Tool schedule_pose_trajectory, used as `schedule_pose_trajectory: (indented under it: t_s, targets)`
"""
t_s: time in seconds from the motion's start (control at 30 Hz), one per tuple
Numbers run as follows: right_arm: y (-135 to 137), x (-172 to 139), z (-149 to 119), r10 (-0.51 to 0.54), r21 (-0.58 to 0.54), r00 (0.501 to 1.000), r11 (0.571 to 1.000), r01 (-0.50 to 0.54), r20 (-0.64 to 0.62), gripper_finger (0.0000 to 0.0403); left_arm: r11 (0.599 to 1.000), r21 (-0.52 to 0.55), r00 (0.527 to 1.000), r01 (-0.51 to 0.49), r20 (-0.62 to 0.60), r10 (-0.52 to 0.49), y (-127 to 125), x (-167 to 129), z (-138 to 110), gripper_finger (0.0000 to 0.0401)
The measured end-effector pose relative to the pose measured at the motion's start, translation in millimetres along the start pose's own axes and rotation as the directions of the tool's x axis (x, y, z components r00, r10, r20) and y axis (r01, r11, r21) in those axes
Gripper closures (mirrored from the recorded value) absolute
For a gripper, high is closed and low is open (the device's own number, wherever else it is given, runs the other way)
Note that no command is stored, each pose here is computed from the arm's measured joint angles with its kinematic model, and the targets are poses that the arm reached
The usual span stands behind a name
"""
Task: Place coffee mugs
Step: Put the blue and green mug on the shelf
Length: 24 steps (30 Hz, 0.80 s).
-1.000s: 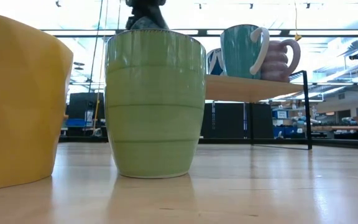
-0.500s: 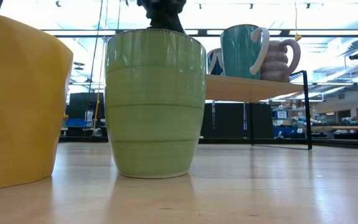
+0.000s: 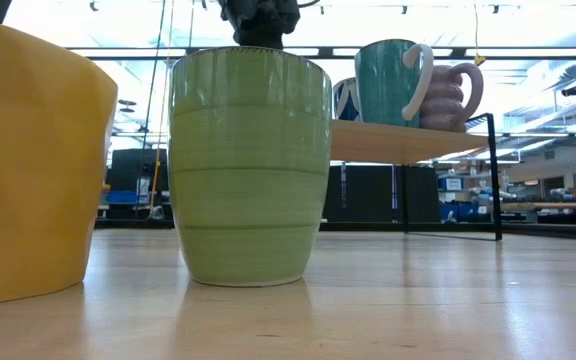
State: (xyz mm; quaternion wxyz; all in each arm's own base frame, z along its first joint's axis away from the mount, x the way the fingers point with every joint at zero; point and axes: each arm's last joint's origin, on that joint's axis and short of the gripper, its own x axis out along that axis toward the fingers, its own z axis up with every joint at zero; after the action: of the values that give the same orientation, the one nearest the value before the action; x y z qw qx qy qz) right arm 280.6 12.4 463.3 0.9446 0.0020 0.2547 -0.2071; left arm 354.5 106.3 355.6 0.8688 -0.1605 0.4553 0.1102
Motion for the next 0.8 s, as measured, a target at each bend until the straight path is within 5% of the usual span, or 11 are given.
schedule_pose_trajectory:
  t_s: [0.4,0.8]
  targets:
    - [0.0,0.0,0.0,0.0,0.008,1.0,1.0,0.0,0.0,0.0202,0.997,0.073,1.0,-0.017,-0.017,0.018,-0.1,2.1,-1.4,0.0347]
    - [-0.1,0.0,0.0,-0.003,0.009,1.0,1.0,0.003,0.001,0.0202,0.996,0.084,0.999,-0.016,0.044,0.013,-0.6,2.4,4.7,0.0259]
